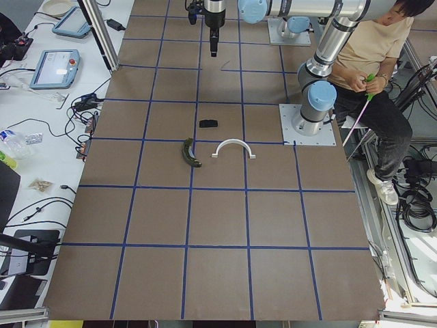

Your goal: Place bearing gear from tray to pile

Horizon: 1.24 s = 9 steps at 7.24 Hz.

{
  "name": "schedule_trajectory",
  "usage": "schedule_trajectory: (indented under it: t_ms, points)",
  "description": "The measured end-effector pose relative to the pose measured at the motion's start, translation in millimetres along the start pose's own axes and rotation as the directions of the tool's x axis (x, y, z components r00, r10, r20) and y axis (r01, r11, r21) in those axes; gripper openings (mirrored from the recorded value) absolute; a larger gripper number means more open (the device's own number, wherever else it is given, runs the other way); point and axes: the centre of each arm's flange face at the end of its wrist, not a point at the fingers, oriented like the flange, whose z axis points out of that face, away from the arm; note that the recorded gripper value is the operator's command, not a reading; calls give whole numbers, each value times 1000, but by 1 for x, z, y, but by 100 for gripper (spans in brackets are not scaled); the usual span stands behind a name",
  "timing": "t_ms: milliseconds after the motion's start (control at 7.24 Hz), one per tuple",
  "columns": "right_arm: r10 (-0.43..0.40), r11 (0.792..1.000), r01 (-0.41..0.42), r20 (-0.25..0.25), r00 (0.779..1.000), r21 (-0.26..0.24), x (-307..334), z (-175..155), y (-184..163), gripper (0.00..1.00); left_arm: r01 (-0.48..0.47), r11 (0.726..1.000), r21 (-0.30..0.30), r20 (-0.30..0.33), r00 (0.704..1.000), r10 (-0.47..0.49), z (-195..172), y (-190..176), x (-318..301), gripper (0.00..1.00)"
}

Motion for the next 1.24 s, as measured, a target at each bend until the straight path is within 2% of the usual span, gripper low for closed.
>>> schedule_trajectory:
  t_ms: [829, 1243]
  points:
    - [5, 1000, -5, -12, 1000, -9, 8, 5, -4, 100, -8, 1000, -1, -16, 1000, 8, 0, 5, 1, 100]
    - [16, 1000, -17, -39, 999, -18, 49, 8, -14, 100, -10, 1000, -1, -16, 1000, 10, 0, 5, 1, 100]
